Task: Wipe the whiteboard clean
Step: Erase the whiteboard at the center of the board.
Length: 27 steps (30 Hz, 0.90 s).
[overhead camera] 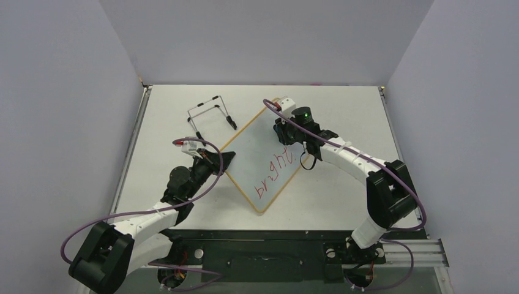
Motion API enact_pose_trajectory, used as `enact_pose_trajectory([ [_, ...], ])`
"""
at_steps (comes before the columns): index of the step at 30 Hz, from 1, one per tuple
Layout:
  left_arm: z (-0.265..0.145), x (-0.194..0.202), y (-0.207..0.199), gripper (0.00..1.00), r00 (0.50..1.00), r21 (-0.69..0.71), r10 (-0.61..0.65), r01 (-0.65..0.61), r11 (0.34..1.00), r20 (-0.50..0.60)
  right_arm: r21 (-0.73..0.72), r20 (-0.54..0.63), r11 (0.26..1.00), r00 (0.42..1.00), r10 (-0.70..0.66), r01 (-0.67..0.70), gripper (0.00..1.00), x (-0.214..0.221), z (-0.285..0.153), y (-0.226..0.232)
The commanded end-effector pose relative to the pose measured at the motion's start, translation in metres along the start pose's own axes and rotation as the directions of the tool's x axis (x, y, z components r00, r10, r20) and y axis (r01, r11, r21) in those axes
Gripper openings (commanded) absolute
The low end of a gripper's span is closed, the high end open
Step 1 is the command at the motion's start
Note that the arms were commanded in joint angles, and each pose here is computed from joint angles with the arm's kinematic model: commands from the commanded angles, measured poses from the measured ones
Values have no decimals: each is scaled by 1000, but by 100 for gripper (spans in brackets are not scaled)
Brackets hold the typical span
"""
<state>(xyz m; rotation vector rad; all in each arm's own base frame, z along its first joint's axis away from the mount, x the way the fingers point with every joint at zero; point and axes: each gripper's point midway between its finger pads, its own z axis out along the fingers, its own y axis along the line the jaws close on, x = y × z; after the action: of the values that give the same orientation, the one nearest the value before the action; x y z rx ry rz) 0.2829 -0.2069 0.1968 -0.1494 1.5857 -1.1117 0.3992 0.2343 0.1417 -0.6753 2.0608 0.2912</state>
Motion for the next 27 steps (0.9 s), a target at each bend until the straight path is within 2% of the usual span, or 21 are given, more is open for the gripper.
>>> enact_pose_trajectory([
  [1, 2, -21, -38, 0, 998, 143, 0, -9, 990, 59, -146, 80, 986, 994, -73, 84, 0, -26, -6, 54],
  [6, 1, -22, -39, 0, 998, 144, -3, -6, 990, 60, -295, 146, 933, 975, -169, 206, 0, -38, -27, 122],
  [9, 1, -22, -39, 0, 998, 141, -1, -8, 990, 62, -317, 171, 923, 970, -171, 218, 0, -45, -34, 133],
  [13, 3, -21, -38, 0, 998, 140, 2, -10, 990, 55, -238, 147, 962, 984, -99, 132, 0, -49, -23, 101],
  [18, 4, -17, -39, 0, 999, 153, 3, -9, 988, 39, -75, 123, 997, 992, 41, -31, 0, -48, -2, 24],
  [22, 4, -16, -40, 0, 999, 161, 2, -7, 987, 34, -6, 97, 998, 993, 62, -62, 0, -39, 8, -7],
  [27, 5, -17, -42, 0, 999, 166, -2, -5, 986, 39, -125, 67, 991, 996, 61, -52, 0, -28, 4, 10],
])
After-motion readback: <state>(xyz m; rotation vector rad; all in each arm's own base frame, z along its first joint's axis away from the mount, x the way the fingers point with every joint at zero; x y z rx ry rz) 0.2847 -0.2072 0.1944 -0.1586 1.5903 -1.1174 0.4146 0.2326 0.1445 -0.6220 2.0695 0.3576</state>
